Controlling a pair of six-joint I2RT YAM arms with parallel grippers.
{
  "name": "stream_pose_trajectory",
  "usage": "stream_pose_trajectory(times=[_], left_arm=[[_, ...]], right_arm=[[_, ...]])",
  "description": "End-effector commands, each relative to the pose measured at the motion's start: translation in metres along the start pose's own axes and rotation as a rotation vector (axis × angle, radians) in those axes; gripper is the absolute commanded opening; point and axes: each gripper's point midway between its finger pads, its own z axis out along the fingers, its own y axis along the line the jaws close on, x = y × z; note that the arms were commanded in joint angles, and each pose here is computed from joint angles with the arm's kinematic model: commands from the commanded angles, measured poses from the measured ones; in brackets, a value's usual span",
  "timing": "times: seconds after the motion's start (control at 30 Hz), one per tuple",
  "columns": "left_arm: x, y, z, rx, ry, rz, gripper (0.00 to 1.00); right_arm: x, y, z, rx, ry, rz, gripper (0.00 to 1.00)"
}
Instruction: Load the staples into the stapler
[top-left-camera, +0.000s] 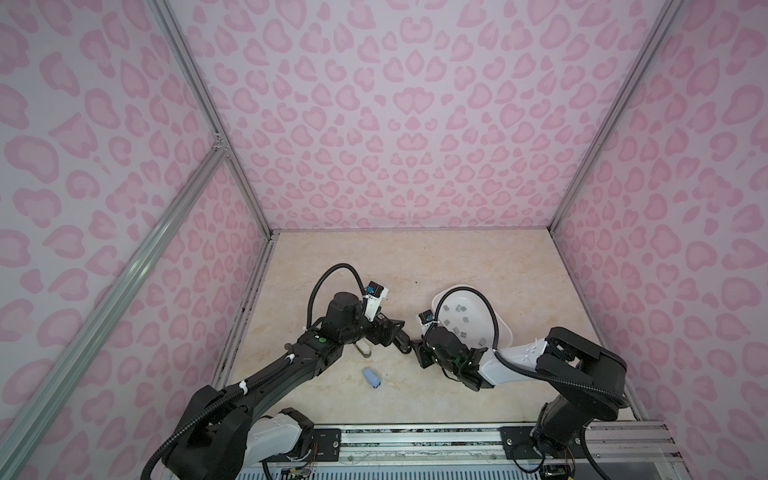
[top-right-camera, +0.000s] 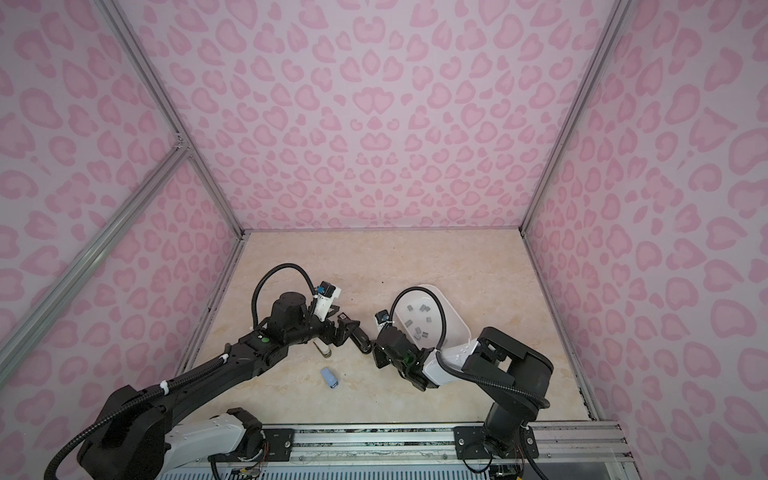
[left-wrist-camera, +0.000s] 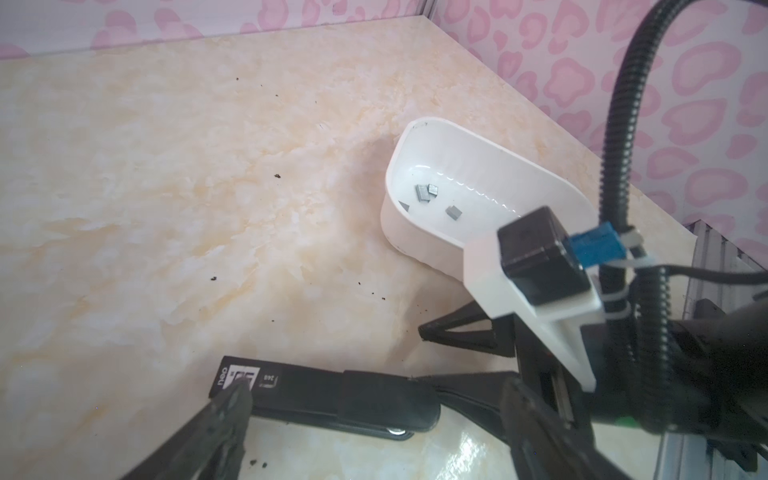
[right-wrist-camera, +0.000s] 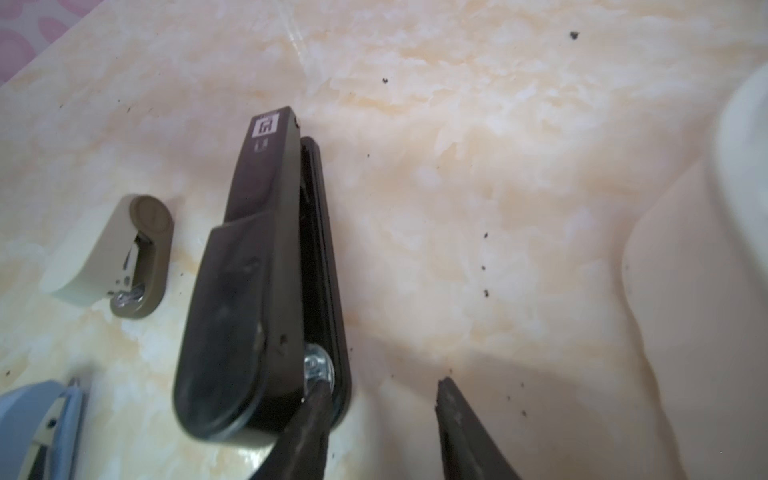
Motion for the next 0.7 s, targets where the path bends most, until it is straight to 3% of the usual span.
stream_pose_trajectory(times=[0.0,0.43,0.67], left_arm=[[-0.02,0.005,-0.007,-0.048,-0.062,0.003,0.95],[-0.027,0.007,-0.02,-0.086,-0.09,0.013,0.96],[-0.047,-0.006,-0.055,-0.077,-0.172,-0.021,0.98]], right_arm=[[0.004,-0.003,-0.006,0.032,-0.029,-0.002,0.47],[-0.009,0.027,0.007,-0.013,-0.065,-0.05,0.59],[-0.026,0.018,0.015,0.053,-0.101,-0.059,0.48]])
